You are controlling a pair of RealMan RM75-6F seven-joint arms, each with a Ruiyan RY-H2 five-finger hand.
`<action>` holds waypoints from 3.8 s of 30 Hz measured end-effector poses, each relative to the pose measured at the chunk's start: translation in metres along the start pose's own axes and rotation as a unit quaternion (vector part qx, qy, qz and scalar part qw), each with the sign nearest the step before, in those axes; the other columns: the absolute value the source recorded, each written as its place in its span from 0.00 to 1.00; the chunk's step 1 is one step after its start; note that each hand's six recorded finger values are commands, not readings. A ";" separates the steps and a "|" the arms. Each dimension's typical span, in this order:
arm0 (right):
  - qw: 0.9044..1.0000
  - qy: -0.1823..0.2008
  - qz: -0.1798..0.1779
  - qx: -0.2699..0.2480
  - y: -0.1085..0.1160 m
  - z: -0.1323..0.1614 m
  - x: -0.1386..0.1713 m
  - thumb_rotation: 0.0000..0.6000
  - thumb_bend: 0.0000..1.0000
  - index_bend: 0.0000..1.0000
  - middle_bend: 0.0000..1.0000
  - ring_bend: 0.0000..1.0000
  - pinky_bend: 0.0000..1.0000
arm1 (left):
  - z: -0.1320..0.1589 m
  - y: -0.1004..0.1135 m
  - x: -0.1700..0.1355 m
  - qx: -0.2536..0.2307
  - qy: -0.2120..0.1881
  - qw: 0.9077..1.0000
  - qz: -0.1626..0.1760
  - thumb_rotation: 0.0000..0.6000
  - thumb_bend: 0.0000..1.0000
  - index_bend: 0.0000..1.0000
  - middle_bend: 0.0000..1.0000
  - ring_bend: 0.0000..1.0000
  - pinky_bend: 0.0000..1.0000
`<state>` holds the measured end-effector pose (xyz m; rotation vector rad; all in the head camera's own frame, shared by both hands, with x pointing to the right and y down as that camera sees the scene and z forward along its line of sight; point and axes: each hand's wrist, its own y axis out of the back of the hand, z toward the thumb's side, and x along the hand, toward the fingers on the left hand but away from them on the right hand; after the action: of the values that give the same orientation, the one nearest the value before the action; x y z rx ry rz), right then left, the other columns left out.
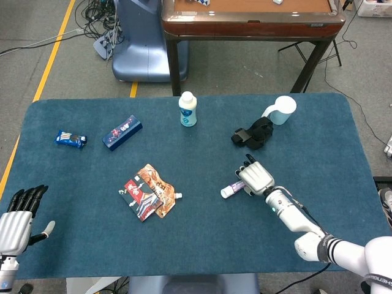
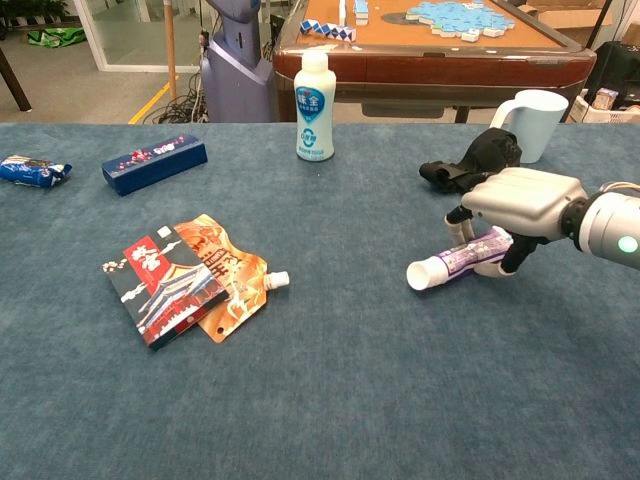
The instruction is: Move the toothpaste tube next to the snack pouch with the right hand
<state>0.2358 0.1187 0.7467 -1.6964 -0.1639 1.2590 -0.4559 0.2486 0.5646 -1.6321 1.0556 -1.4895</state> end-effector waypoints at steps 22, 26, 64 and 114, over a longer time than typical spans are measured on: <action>0.997 0.022 -0.020 -0.076 0.032 0.006 0.011 1.00 0.63 0.72 0.65 0.53 0.22 | 0.020 0.011 0.027 -0.053 -0.056 0.997 -0.026 1.00 0.26 0.00 0.09 0.09 0.05; 0.989 0.040 -0.037 -0.137 0.051 0.014 0.021 1.00 0.64 0.74 0.66 0.55 0.28 | 0.033 0.021 0.048 -0.088 -0.082 0.992 -0.043 1.00 0.26 0.00 0.09 0.09 0.05; 0.887 0.202 -0.170 -0.379 0.118 0.169 -0.010 1.00 0.76 0.80 0.72 0.69 0.76 | 0.125 0.039 0.154 -0.354 -0.104 0.924 -0.098 0.00 0.11 0.00 0.03 0.05 0.06; 0.845 0.168 -0.128 -0.492 0.157 0.234 -0.070 1.00 0.78 0.83 0.74 0.72 0.76 | 0.195 -0.025 0.146 -0.403 -0.161 0.897 -0.089 0.00 0.02 0.00 0.00 0.00 0.06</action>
<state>-0.0457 0.1402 0.6783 -2.6138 -0.9177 0.6462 -0.2571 0.1218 0.6292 -2.4934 1.4589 -0.8408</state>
